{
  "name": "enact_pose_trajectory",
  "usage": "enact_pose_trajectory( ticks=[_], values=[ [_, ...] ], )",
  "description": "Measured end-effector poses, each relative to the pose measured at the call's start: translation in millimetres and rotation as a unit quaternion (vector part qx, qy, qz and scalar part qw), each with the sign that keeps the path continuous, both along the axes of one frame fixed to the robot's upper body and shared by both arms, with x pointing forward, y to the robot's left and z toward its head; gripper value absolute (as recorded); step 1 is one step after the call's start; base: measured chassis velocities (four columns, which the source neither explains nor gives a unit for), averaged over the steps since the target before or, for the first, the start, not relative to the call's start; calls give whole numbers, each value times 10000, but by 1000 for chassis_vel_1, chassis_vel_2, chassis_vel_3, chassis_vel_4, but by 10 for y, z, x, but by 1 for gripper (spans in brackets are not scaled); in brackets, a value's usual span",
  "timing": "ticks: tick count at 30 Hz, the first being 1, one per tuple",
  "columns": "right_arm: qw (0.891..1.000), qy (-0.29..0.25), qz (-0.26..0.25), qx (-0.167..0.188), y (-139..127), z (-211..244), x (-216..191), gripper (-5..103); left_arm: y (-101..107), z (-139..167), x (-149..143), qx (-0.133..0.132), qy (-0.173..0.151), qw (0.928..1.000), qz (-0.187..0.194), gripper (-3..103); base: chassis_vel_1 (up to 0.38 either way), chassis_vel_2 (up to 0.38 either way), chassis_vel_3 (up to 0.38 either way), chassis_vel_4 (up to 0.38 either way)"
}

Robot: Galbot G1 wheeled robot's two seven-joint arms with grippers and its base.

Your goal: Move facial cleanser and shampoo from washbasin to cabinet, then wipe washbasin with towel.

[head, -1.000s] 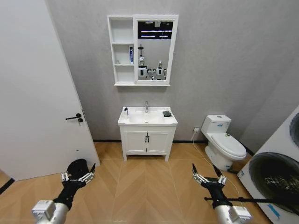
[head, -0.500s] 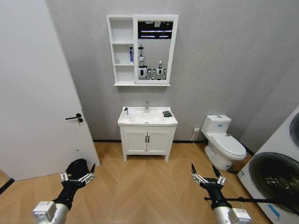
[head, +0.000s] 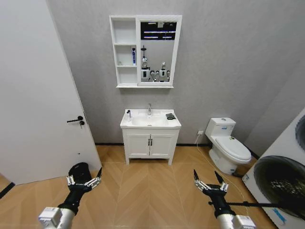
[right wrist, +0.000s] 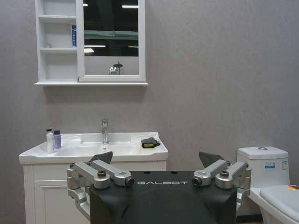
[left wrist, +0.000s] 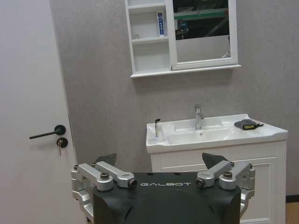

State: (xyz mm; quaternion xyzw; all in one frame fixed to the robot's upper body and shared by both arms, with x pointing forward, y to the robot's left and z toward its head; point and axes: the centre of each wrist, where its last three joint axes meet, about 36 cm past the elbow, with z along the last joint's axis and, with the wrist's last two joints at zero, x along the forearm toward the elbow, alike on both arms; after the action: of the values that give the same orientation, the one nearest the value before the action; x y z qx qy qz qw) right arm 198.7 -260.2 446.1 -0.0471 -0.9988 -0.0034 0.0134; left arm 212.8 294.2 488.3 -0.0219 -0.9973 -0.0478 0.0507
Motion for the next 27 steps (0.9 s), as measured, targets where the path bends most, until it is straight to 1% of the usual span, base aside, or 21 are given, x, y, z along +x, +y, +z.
enact_pose_trajectory(
  ticks=[2,9,12,18,22,27],
  values=[
    [10000,15,17,4,21,-2,-14,100,-11,-14,2,-72,11,10000,-10,100,-26,19,22,-31],
    [10000,16,36,2,31,7,-30,100,-39,-35,9,-125,2,9999,68,100,-115,98,125,-124],
    [10000,29,21,-22,34,6,-44,100,-73,-71,-3,-174,54,9998,128,100,-213,207,226,-186],
    [10000,11,1,-24,41,14,-55,100,-88,-85,-7,-187,92,9997,124,100,-244,251,251,-238],
    [10000,15,-1,-27,41,13,-60,100,-89,-87,-11,-193,102,9997,114,101,-279,291,280,-312],
    [10000,31,-14,-39,46,-6,-60,100,-89,-92,-18,-187,116,9997,127,99,-289,293,316,-307]
  ],
)
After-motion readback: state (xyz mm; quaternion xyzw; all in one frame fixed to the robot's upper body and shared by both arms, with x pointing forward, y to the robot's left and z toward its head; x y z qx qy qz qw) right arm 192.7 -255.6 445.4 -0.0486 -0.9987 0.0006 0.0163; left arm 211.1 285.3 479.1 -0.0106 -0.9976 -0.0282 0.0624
